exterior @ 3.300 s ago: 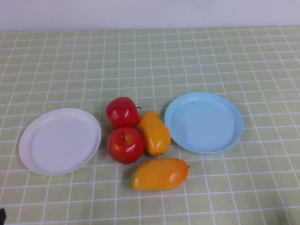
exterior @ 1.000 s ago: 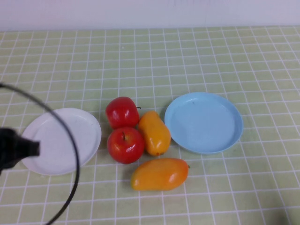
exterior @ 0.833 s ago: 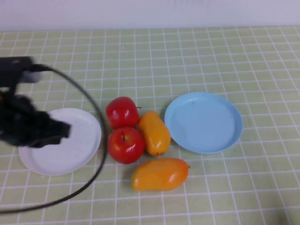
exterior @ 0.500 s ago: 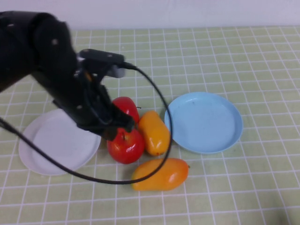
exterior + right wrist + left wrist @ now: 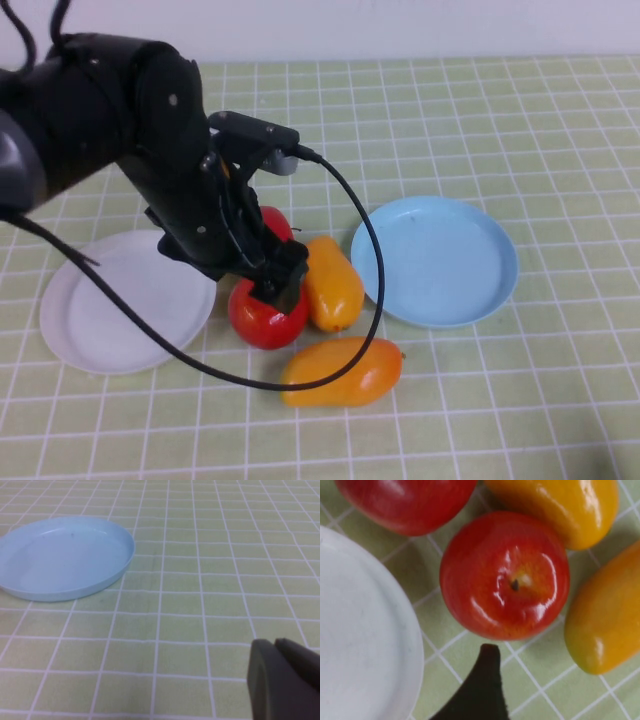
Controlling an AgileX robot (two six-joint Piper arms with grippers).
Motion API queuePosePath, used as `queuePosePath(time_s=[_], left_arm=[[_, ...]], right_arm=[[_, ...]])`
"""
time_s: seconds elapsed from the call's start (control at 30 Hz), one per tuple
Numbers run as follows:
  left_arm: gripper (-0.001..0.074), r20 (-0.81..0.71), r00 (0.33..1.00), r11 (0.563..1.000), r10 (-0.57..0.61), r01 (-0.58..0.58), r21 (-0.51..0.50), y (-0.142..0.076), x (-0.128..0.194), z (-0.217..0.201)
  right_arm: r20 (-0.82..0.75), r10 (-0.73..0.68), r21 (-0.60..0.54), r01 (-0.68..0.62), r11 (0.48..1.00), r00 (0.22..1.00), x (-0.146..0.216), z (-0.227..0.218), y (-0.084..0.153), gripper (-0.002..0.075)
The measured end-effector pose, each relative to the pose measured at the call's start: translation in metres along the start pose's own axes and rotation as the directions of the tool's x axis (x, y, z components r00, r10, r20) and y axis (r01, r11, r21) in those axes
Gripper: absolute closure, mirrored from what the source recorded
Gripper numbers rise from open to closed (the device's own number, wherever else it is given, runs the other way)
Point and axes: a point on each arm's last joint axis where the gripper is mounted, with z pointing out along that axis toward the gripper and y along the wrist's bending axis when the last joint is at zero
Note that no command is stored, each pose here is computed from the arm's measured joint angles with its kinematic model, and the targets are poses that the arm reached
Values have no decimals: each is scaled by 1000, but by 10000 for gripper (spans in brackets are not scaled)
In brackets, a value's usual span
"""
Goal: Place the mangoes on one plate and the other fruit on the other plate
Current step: Put one type of fruit in the left plate
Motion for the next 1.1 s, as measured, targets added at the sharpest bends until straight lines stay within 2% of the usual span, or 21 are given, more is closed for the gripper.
queuePosePath(time_s=[0.4,0.87,1.1], left_arm=[[66,-33,999,1000,24,-24,-7,7,-12,43],[66,-39,997,996,65,-67,-53,14,-19,66],[159,-35,997,996,69,-71,-53,15,-20,68]], right_arm=[[0,0,0,0,1000,1000,0,0,0,742],[0,0,0,0,1000,1000,0,0,0,742],[0,0,0,0,1000,1000,0,0,0,742]])
